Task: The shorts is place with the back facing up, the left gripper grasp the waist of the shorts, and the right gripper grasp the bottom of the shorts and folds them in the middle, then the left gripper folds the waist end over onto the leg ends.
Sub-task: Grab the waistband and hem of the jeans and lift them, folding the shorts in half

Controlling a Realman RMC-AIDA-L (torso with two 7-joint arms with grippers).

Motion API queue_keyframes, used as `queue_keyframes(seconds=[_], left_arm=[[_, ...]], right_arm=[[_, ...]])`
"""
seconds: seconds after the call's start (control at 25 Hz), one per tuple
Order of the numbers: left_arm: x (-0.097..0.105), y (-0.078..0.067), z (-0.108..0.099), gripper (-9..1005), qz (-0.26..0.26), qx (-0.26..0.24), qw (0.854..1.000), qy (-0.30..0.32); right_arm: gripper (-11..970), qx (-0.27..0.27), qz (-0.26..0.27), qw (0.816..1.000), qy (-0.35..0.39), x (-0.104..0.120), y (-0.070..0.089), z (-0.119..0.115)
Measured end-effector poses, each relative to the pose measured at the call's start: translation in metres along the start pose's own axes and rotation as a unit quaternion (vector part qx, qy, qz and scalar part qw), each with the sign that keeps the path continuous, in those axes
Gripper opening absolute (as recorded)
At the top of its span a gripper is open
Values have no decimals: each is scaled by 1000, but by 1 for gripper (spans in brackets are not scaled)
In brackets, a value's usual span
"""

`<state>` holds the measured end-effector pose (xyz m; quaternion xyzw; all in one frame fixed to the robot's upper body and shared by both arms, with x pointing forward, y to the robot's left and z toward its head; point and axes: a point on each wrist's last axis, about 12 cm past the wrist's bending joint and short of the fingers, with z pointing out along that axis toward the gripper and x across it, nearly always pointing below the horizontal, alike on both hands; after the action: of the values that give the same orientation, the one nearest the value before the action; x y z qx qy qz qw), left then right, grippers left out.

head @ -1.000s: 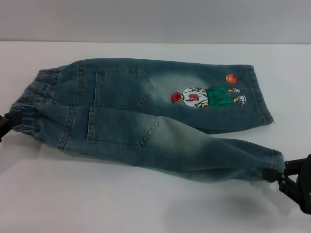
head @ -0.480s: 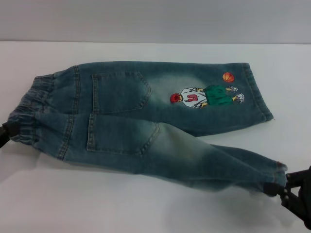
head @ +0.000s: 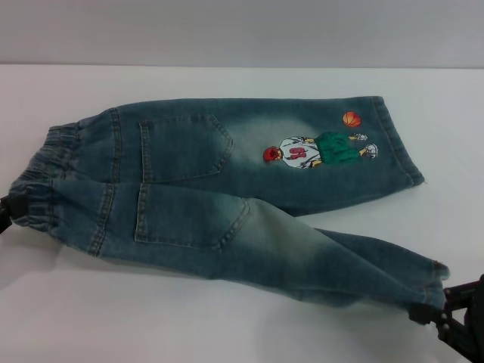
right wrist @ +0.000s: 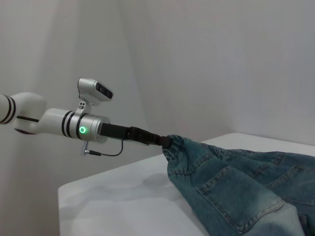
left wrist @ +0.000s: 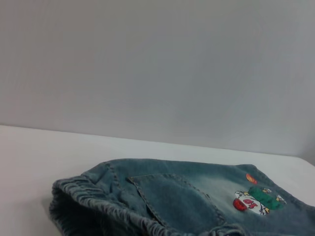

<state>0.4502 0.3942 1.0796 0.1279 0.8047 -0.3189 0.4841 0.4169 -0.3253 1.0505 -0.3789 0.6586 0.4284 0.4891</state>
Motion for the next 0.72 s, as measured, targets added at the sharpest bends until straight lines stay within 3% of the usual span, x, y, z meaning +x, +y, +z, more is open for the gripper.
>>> queue_keyframes(seconds=[0.28, 0.72], left_arm=[[-4, -1, 4, 63, 3, 8, 1000, -7], [-40, 3, 52, 66, 15, 26, 999, -25]], right_arm=[[0, -2, -6, 1000, 1, -5, -6, 2], [0, 30, -23, 999, 1, -21, -31, 5]])
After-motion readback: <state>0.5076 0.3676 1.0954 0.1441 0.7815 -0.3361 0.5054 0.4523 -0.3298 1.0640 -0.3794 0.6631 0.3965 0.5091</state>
